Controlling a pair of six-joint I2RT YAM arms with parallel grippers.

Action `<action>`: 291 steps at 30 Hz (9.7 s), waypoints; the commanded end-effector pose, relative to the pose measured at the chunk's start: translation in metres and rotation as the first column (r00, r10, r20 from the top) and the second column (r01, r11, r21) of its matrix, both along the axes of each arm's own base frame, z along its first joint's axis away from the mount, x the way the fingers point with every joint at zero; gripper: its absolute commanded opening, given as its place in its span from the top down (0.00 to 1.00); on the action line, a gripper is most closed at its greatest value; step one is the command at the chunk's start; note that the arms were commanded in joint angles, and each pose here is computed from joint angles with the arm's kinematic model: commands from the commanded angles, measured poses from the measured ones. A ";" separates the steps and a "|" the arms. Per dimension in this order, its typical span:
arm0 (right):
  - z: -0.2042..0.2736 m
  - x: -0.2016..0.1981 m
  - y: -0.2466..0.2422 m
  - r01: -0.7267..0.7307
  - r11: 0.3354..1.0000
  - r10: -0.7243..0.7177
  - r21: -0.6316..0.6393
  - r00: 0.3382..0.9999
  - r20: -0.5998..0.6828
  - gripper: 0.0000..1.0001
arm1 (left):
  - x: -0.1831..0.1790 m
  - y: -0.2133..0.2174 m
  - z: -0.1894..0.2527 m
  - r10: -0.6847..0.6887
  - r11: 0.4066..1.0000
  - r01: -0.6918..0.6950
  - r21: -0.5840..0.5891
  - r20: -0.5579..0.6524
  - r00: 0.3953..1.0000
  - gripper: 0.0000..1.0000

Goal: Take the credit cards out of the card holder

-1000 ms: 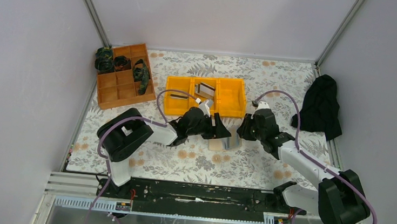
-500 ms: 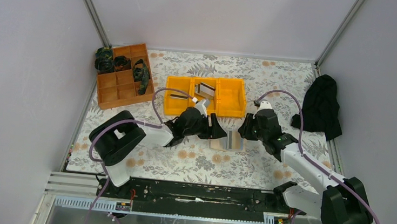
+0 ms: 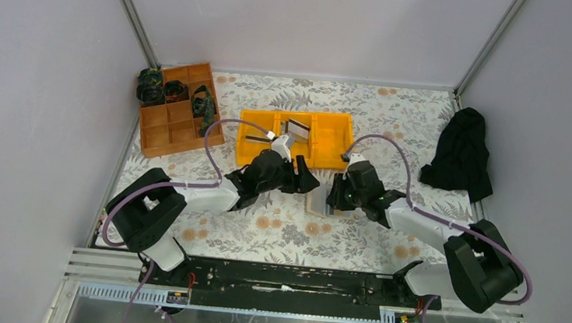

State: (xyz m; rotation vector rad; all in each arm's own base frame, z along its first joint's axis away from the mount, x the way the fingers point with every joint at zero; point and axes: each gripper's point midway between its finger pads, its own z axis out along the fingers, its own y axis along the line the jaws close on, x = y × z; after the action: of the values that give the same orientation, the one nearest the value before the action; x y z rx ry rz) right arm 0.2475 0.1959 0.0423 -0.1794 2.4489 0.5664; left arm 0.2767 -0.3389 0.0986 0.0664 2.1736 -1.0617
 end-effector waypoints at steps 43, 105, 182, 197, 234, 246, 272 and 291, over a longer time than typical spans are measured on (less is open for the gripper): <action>-0.006 0.017 -0.044 0.216 0.973 -0.214 -0.080 0.976 0.039 0.71 | -0.022 -0.055 -0.065 -0.153 0.982 0.125 -0.139 -0.211 0.965 0.31; -0.037 -0.012 -0.026 0.129 0.991 -0.130 -0.019 0.985 -0.116 1.00 | 0.000 -0.046 -0.022 -0.176 0.940 0.118 -0.321 -0.159 0.972 0.32; -0.040 -0.005 -0.017 0.126 0.992 -0.123 0.013 0.985 -0.117 1.00 | -0.073 -0.087 -0.045 -0.493 0.844 0.335 -0.418 -0.360 0.792 0.50; -0.008 0.001 -0.014 0.129 0.990 -0.126 0.056 0.990 -0.067 1.00 | -0.058 -0.065 -0.046 -0.409 0.892 0.302 -0.336 -0.318 0.855 0.53; -0.011 -0.005 -0.017 0.124 0.991 -0.121 0.052 0.991 -0.063 0.58 | -0.047 -0.011 -0.046 -0.203 0.973 0.166 -0.158 -0.260 0.944 0.56; -0.010 -0.003 -0.010 0.104 0.992 -0.098 0.070 0.992 -0.075 0.67 | -0.065 0.013 -0.093 -0.142 0.990 0.124 -0.072 -0.353 0.925 0.56; 0.015 -0.003 -0.005 0.090 0.992 -0.088 0.086 0.996 -0.030 1.00 | -0.066 0.008 -0.102 -0.163 0.986 0.139 -0.090 -0.370 0.915 0.56; 0.035 -0.003 -0.005 0.072 0.997 -0.072 0.043 0.997 0.018 0.92 | -0.064 0.013 -0.079 -0.156 0.987 0.138 -0.078 -0.312 0.937 0.56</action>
State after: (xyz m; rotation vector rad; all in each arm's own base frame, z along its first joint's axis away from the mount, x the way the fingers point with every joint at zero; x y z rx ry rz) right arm 0.2377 0.1864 0.0704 -0.0623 2.4240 0.5977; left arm 0.2163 -0.3370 0.0306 0.0340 2.4236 -1.3634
